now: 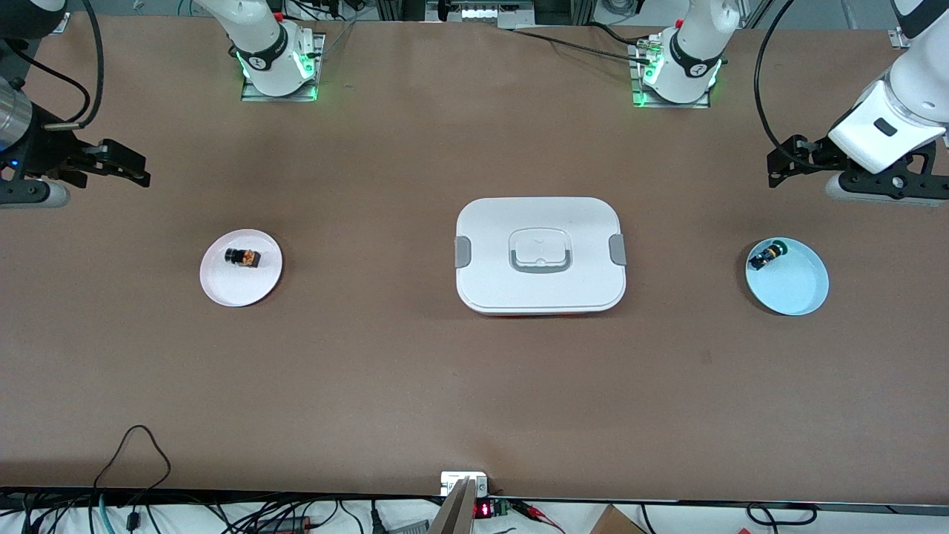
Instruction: Transfer orange switch to right arm and place
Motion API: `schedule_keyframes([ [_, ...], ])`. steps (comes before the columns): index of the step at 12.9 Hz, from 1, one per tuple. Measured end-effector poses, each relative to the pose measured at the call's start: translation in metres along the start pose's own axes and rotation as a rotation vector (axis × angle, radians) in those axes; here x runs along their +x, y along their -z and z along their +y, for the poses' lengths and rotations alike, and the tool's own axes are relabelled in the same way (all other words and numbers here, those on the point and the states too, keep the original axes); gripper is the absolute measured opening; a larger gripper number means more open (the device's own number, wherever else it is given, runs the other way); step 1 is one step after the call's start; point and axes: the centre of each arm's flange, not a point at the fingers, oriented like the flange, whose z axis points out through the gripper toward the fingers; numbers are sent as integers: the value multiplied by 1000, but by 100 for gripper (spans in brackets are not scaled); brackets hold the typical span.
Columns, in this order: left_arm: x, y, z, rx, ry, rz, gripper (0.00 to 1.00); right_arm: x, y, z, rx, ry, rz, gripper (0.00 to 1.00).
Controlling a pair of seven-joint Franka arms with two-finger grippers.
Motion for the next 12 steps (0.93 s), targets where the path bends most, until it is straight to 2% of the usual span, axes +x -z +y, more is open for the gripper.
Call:
schedule_keyframes([
  [5, 0, 0, 0, 0, 0, 0, 100, 0, 12, 0, 0, 0, 26, 100],
  [12, 0, 0, 0, 0, 0, -1, 100, 0, 11, -4, -1, 10, 19, 100],
])
